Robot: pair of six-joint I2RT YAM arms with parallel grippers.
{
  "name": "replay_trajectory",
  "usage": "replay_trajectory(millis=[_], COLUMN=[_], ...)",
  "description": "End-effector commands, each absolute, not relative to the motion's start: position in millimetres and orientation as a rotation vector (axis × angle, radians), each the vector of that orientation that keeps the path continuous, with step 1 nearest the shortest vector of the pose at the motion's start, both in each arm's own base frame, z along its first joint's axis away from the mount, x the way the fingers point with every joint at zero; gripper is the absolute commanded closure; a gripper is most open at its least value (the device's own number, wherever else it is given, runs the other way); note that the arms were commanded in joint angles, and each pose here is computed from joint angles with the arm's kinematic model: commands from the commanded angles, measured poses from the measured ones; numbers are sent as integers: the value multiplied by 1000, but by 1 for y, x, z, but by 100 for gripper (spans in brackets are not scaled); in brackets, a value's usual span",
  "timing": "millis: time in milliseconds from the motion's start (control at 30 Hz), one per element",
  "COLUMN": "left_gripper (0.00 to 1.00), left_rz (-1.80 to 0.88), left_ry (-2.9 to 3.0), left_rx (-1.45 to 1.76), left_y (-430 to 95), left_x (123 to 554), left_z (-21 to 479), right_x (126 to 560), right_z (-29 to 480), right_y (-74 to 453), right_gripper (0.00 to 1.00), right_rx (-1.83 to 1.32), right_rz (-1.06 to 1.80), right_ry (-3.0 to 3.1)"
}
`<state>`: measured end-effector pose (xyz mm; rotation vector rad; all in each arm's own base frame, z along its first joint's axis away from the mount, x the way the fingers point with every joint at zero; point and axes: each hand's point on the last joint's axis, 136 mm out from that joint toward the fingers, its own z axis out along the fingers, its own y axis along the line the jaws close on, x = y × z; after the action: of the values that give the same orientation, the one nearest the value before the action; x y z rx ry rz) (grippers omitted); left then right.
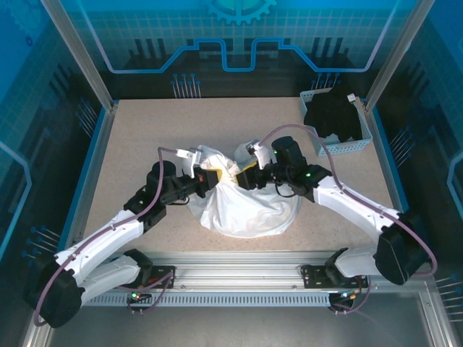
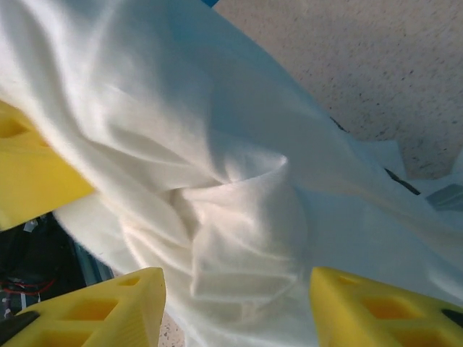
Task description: Fold the inside-out t-shirt
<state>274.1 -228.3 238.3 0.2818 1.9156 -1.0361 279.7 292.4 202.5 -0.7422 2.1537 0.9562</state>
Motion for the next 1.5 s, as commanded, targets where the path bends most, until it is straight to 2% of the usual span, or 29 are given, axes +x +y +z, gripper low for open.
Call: replay_trajectory(millis=[0,67,167,300,467,533,600,733,833,900,1167,1333,1400,1467], left_gripper=[100,100,100,100,86,75,60,36,27,24,25,25,29,40], left_rz=[-1063,-1053,-1036,-977,-925,-894,-854,-742,-661,-626,-665,-699,-717,-743], left_ry=[1888,1899,1916,1972,2095,2141,2166,2127,2064,2029,1936,1956,1978,1995], left_rx=[295,283,249,187,201,210,212,197,216,256,594,844,918,962], left_y=[-228,-226,-221,-210,-205,-201,-196,-179,-170,-172,-230,-267,-279,-289], left_x=[270,270,270,271,262,258,255,250,247,247,255,262,266,270], left_z=[243,239,232,211,174,163,158,171,191,205,239,226,217,214], right_x=[283,284,282,267,244,240,239,238,236,233,221,223,224,225], right_z=[222,228,237,259,277,278,278,274,273,272,269,281,282,283], right_y=[309,306,291,271,265,264,260,253,248,247,245,242,241,239], right_gripper=[66,85,100,100,100,100,100,100,100,100,100,100,100,100], right_rx=[-775,-779,-763,-761,-837,-880,-907,-943,-953,-969,-1035,-1039,-1038,-1032], right_rz=[1022,1004,952,970,1049,1033,1010,987,1011,1025,1117,1124,1126,1129], right_ry=[2062,2046,2023,1922,1786,1771,1771,1777,1780,1780,1773,1744,1743,1742])
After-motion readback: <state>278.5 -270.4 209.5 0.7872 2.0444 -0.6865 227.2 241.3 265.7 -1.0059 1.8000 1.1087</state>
